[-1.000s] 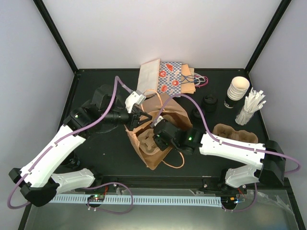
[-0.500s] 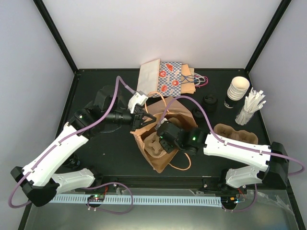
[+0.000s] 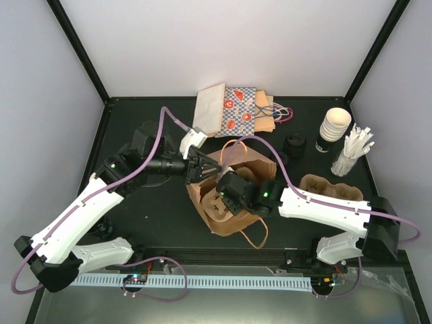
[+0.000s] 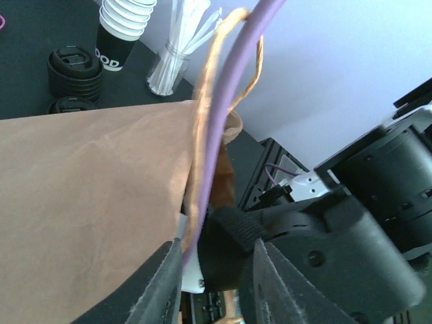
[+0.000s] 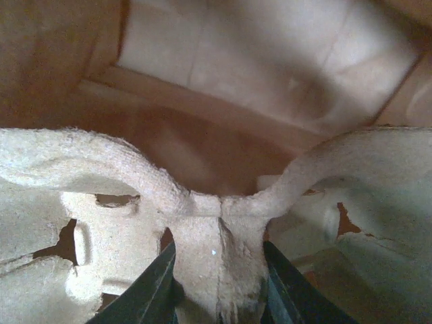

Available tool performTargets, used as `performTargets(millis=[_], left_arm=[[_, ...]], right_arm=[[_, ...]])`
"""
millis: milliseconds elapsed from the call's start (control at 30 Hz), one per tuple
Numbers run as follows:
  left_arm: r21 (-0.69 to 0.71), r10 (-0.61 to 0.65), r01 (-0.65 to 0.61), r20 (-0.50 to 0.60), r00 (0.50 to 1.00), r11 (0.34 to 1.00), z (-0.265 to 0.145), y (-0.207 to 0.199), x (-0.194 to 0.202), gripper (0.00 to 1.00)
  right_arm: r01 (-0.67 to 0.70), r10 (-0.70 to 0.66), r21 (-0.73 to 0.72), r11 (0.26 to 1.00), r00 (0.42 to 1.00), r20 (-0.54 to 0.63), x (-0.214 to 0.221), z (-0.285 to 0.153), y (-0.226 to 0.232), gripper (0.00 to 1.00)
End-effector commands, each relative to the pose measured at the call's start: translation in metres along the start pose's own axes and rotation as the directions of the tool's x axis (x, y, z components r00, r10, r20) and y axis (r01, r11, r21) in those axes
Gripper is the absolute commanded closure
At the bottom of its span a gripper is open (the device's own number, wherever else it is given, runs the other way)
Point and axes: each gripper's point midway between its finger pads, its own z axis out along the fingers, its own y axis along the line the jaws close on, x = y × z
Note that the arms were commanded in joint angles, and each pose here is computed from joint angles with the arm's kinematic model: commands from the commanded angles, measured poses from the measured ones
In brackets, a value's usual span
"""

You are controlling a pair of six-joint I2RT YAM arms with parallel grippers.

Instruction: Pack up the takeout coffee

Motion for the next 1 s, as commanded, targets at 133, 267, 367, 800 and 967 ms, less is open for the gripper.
performTargets(millis=[133,267,367,800,967], left_arm=[[-0.023,0.059,-0.057,0.083,0.995,0.998,-0.026,-0.017,-0.013,0.57],[-0.074,0.064,-0.056,0.109,0.992,0.996,-0.039,-0.014,-0.019,0.56],[-0.102,0.067,-0.055,0.111,0.992,0.993,-0.045,-0.012,-0.021,0.51],[-0.277,0.183,-0.241,-0.220,0.958,0.930,-0.017,0.014,0.022,0.51],[-0.345,0.214,-0.298,-0.261,0.941,0.890,-0.021,0.025,0.024,0.51]], right_arm=[[-0.004,0.003,0.028,1.000,1.000,0.010,-0.007,0.002,-0.002,0.71],[-0.008,0.008,0.036,0.999,1.000,0.005,-0.006,0.007,-0.002,0.71],[-0.017,0.016,0.033,0.999,1.000,0.020,-0.008,0.007,-0.002,0.71],[-0.036,0.035,0.017,0.999,0.998,0.059,-0.017,0.011,-0.001,0.72],[-0.034,0.033,0.013,0.999,0.997,0.065,-0.020,0.011,0.000,0.73]])
